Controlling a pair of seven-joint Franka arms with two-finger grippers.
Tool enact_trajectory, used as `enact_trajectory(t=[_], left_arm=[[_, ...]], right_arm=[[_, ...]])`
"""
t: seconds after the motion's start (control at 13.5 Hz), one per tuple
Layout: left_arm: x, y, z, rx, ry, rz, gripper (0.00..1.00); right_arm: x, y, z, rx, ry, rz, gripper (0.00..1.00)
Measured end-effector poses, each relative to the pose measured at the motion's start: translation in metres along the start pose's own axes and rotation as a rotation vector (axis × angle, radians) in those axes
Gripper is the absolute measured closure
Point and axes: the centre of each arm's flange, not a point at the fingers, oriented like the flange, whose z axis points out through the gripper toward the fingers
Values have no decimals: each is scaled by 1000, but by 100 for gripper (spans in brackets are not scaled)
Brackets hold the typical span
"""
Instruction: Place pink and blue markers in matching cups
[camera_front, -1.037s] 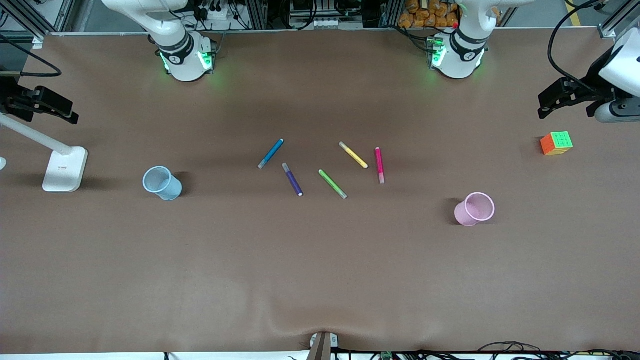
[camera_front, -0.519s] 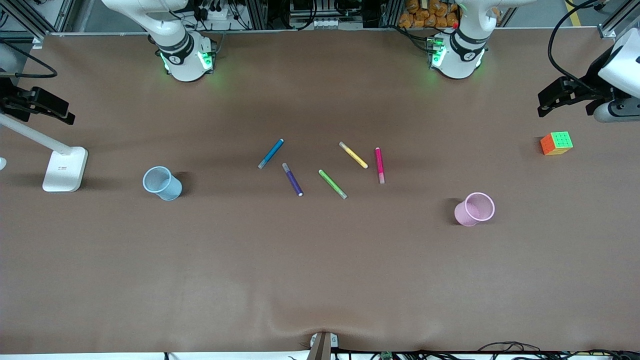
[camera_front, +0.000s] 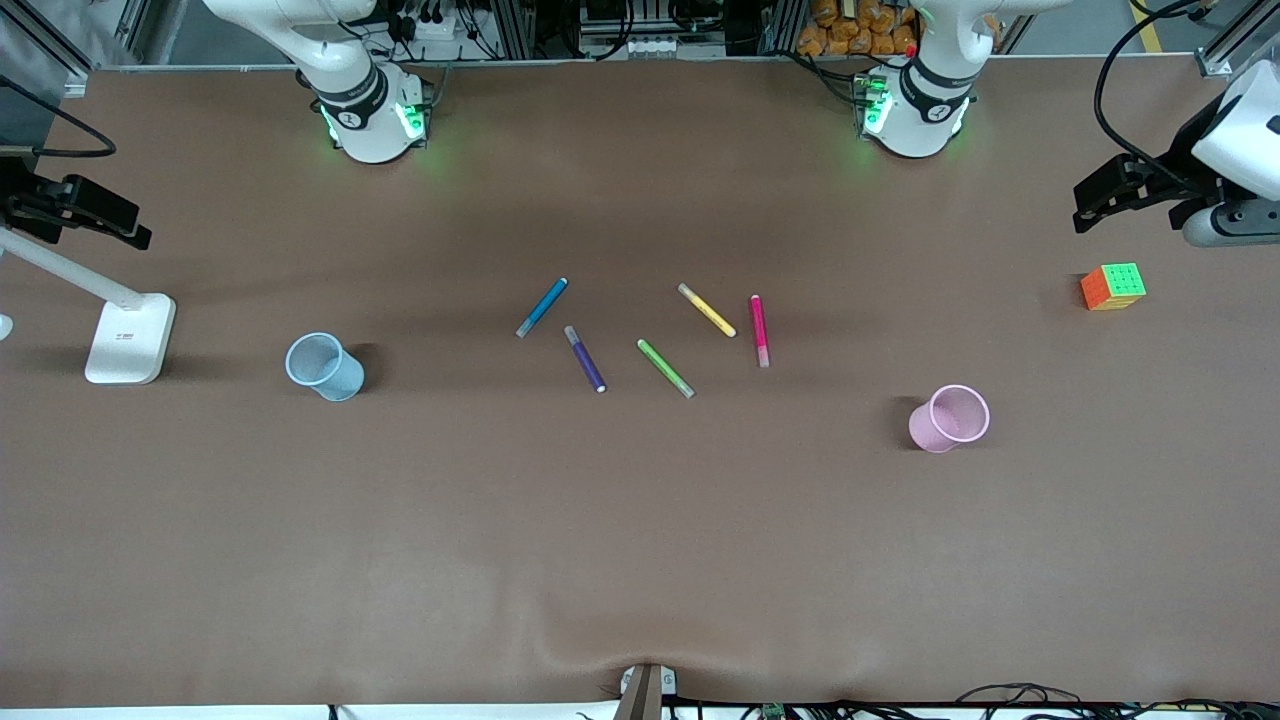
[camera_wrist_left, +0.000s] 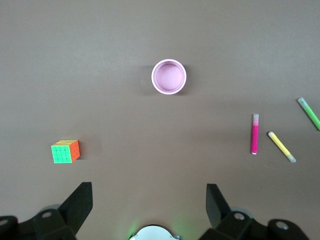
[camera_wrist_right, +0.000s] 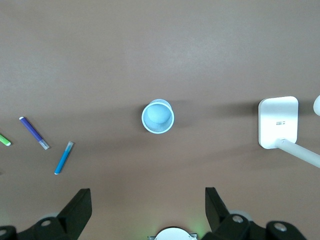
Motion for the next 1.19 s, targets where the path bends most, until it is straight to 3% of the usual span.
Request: enact_trajectory(t=[0.44,0.81,1.19], left_arm=[[12,7,24,-2,-63,11,0],[23,33,57,-105,-153,-46,0],[38,92,121,-70,-274,-53,0]], right_arm=[[1,21,1,17,-5,40,0],[2,18,2,21,-5,34,0],[12,20,17,19,-34,39,0]])
